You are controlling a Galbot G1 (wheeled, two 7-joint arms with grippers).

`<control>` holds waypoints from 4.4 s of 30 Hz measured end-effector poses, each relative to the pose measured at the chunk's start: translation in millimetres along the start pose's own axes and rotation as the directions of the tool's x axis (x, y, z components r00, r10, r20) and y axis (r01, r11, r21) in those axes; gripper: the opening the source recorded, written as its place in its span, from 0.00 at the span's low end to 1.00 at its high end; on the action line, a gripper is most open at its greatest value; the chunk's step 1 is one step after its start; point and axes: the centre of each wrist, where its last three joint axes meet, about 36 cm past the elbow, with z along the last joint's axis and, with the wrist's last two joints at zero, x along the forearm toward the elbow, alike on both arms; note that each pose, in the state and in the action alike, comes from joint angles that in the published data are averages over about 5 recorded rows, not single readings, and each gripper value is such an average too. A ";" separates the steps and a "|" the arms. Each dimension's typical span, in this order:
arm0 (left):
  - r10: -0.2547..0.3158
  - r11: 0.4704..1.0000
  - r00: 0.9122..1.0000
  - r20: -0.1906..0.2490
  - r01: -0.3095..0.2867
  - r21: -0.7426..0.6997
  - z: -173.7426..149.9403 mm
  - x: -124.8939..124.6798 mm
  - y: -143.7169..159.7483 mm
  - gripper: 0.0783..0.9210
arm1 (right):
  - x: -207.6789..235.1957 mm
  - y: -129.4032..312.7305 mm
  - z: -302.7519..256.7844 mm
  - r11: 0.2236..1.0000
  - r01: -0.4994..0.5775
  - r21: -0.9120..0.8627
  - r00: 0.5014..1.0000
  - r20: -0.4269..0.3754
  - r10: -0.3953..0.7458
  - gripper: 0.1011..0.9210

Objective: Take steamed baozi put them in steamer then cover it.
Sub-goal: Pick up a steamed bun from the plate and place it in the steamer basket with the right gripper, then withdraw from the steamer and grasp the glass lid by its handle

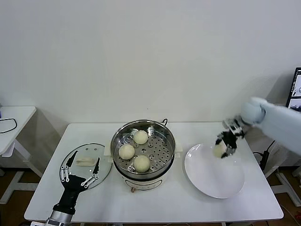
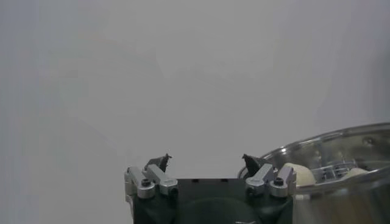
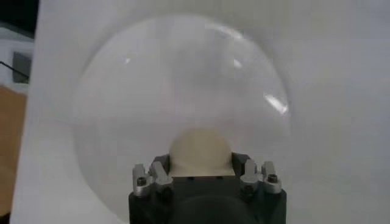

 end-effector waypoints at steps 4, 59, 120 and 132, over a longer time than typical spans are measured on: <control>0.000 1.000 1.000 0.003 0.000 -0.001 -1.0 -0.7 0.4 0.88 | 35.8 -19.1 -52.3 0.998 -0.014 0.058 1.000 0.028 0.012 0.69; -0.009 1.000 1.000 0.005 0.009 -0.006 6.1 -1.2 2.3 0.88 | -62.9 -58.2 -273.7 0.971 0.056 0.232 0.998 -0.030 -0.050 0.84; -0.003 0.642 0.985 -0.174 -0.131 -0.755 81.9 -4.7 51.7 0.88 | -247.5 213.1 -50.5 -0.167 -0.212 -0.963 -0.230 -0.117 0.966 0.88; -0.014 0.493 0.966 -0.258 -0.218 -0.842 127.2 -5.8 51.8 0.88 | -272.0 266.7 -41.2 -0.287 -0.187 -0.939 -0.198 -0.251 0.948 0.88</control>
